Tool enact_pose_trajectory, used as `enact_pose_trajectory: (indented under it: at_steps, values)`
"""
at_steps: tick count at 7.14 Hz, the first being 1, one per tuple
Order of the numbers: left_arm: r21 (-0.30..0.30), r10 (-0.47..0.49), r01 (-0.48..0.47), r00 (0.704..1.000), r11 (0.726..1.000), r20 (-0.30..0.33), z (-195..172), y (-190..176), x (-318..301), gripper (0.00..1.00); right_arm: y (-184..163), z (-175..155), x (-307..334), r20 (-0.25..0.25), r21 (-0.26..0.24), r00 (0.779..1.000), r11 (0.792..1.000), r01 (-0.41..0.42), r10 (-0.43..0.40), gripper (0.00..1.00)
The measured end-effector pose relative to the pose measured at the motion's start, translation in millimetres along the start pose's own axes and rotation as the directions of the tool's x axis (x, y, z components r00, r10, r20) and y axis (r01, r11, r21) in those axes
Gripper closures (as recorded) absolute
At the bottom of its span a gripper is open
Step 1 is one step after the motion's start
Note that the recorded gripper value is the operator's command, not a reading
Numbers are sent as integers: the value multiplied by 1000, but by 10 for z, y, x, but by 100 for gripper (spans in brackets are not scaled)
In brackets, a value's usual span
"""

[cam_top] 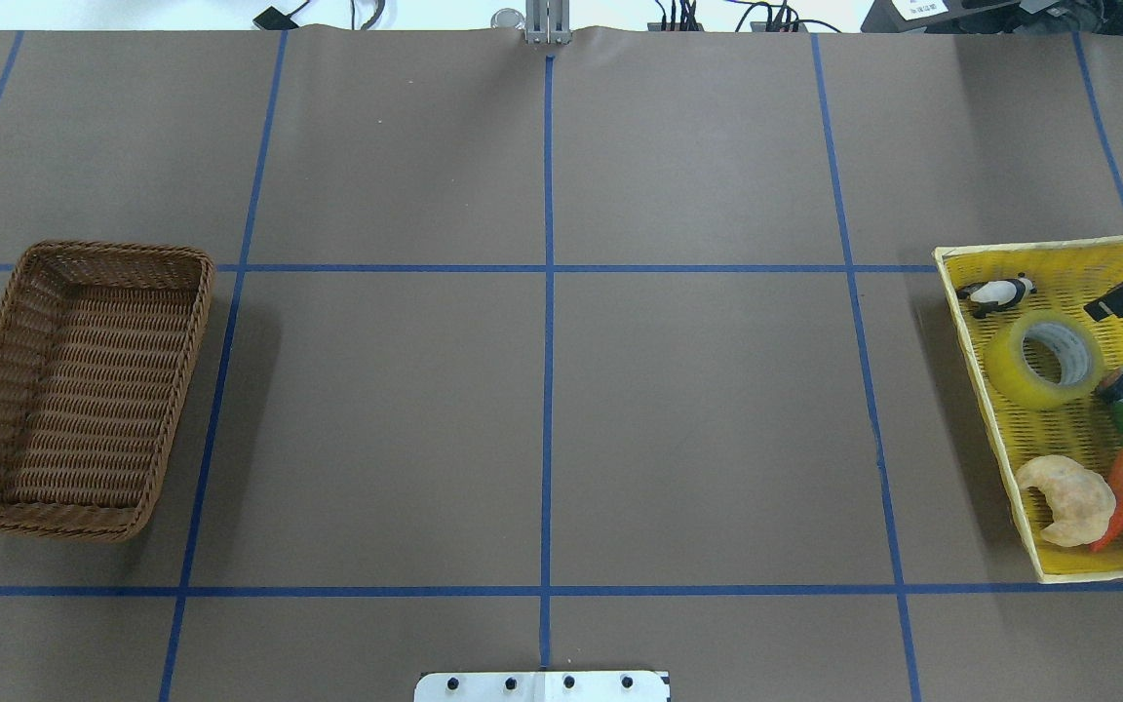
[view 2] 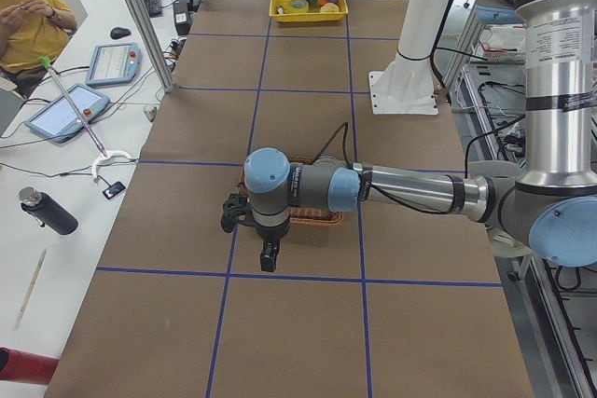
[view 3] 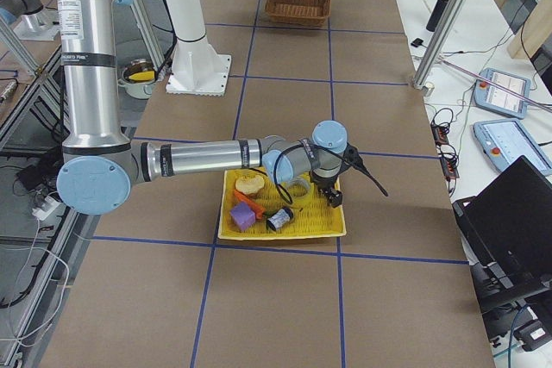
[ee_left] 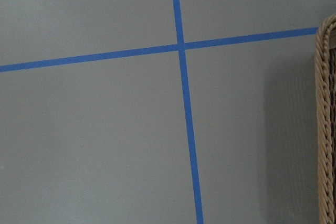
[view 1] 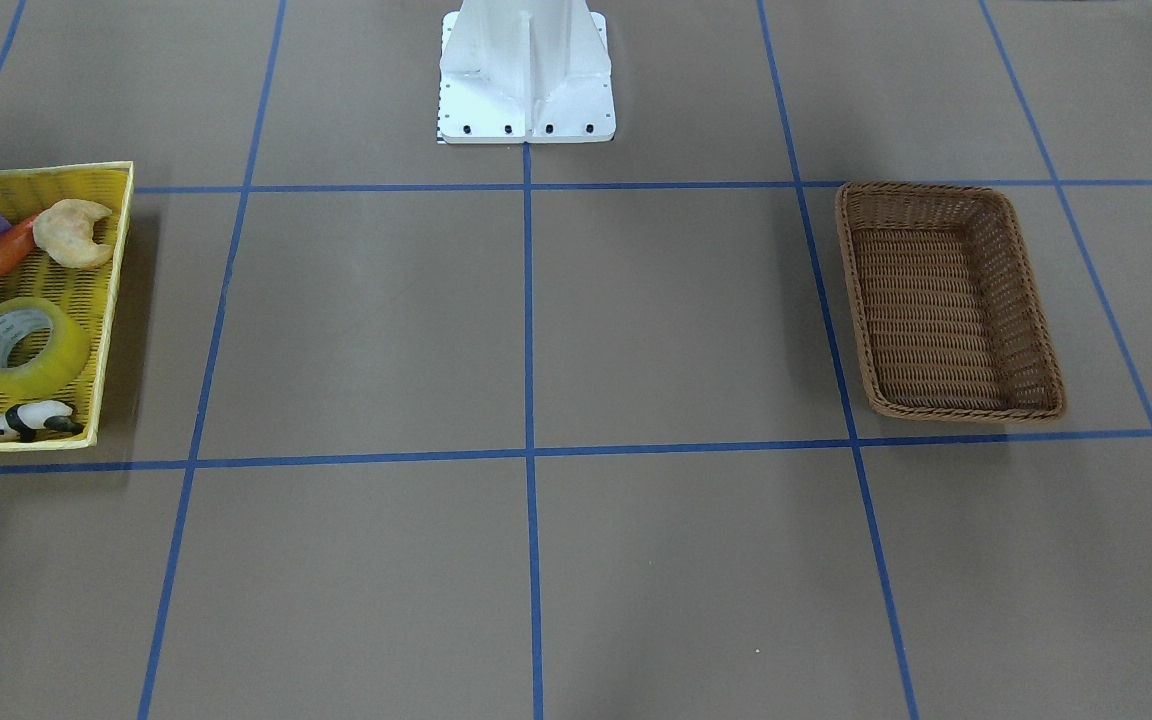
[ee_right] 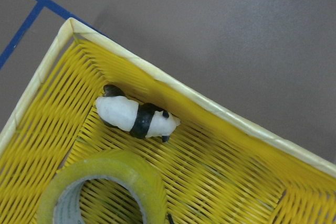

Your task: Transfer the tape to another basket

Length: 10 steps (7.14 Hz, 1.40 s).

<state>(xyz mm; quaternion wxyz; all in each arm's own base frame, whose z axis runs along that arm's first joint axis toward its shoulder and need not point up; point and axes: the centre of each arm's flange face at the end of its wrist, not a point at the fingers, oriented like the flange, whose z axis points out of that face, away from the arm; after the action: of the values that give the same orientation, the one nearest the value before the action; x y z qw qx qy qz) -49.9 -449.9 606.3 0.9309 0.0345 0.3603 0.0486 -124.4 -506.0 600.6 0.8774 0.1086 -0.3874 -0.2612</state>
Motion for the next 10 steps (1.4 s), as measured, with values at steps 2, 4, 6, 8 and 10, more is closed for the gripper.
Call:
enact_pose_trajectory:
  at_steps: [2, 4, 6, 8, 10]
  values:
    - [4, 4, -4, 1000, 1000, 1, -18, -34, 16, 2, 81, 291, -3, 16, -56, 1000, 998, -7, 8, 0]
    - [6, 5, -5, 1000, 1000, 1, -24, -47, 22, 2, 118, 490, -27, 21, -95, 1000, 996, -2, 4, 22]
    - [8, 8, -8, 1000, 1000, 1, -32, -62, 31, 2, 66, 574, -48, -3, -108, 1000, 994, 16, -17, 94]
    - [9, 9, -9, 1000, 1000, 1, -36, -71, 37, 2, -91, 531, -102, -13, -93, 999, 995, 36, -38, 100]
    - [9, 9, -9, 1000, 1000, 1, -37, -72, 35, 2, -212, 441, -174, -24, -71, 998, 996, 59, -61, 100]
